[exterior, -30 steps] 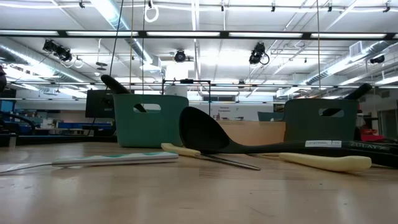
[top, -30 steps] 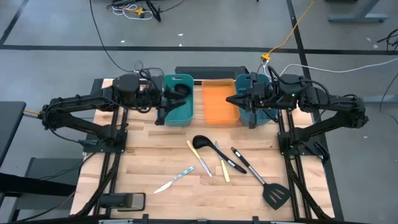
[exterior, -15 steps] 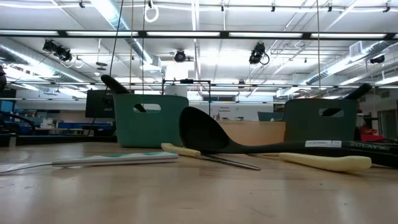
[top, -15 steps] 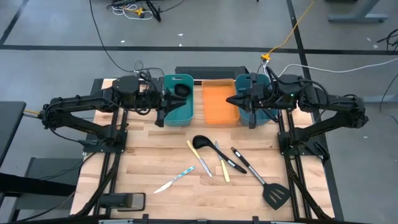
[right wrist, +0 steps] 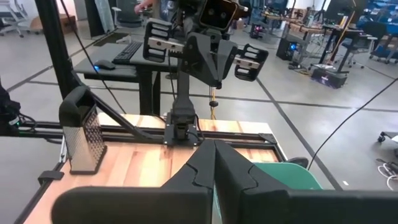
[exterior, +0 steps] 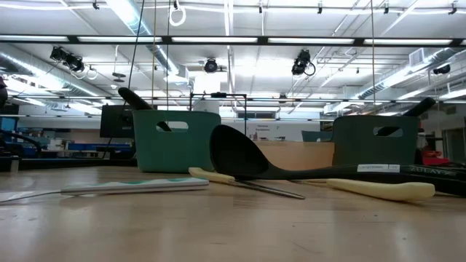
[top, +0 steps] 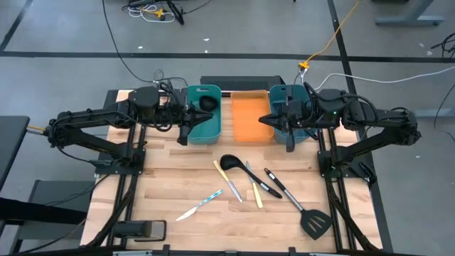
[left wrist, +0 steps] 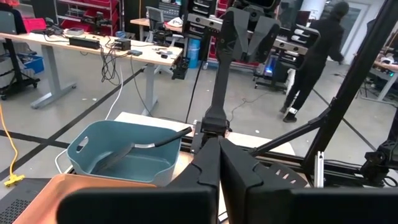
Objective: Pick & Place Kitchen Items
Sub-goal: Put the black spatula into the blue bin
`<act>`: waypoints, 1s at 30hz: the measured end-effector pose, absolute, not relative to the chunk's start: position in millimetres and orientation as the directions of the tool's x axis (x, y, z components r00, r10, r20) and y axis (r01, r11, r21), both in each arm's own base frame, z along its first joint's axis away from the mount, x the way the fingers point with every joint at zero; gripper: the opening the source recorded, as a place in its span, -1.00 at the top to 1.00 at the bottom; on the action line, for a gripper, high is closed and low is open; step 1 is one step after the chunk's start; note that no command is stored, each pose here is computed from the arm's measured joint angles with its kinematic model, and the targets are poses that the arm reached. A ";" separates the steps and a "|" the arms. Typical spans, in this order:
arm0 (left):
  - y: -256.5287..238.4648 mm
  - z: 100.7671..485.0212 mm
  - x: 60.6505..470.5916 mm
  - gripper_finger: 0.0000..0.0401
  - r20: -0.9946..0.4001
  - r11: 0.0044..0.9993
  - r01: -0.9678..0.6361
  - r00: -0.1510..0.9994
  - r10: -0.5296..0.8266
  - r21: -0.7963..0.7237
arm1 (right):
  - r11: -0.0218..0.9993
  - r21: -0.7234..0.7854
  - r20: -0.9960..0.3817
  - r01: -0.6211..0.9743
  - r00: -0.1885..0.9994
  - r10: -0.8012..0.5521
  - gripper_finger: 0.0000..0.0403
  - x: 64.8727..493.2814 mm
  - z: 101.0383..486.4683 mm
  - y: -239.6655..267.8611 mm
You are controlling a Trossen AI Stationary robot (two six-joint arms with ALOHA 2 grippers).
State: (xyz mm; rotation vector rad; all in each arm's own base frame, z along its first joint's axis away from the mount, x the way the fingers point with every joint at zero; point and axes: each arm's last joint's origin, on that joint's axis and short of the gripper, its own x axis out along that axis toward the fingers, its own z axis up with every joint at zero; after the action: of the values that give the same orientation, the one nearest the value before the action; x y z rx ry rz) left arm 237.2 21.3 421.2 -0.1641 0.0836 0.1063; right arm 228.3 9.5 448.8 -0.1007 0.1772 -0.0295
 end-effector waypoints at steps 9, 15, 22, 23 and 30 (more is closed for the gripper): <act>21.3 421.1 237.2 0.98 -0.092 0.985 -0.111 0.991 0.099 -0.135 | 0.994 -0.113 -0.205 -0.002 0.979 -0.022 0.98 227.5 445.9 14.5; 21.3 421.2 237.2 0.98 -0.092 0.985 -0.110 0.991 0.099 -0.132 | 0.993 -0.119 -0.210 0.001 0.977 -0.027 0.99 227.0 445.4 18.2; 17.0 421.0 237.5 0.99 -0.093 0.987 -0.093 0.992 0.081 -0.132 | 0.993 -0.118 -0.210 -0.023 0.978 -0.003 0.99 226.5 445.4 23.6; 15.1 421.0 237.6 0.99 -0.094 0.988 -0.085 0.993 0.073 -0.132 | 0.993 -0.118 -0.210 -0.028 0.978 0.002 0.99 226.4 445.4 24.5; -1.2 425.9 227.4 0.99 -0.081 0.996 -0.021 0.997 0.013 -0.092 | 0.991 -0.117 -0.212 -0.072 0.976 0.045 0.99 225.3 445.1 34.0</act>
State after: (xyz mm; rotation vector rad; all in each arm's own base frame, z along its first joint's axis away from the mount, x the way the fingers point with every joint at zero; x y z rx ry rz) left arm 227.4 -1.2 425.9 -0.0926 0.0806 0.0168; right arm 225.3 34.0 445.1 -0.1248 0.2108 0.0591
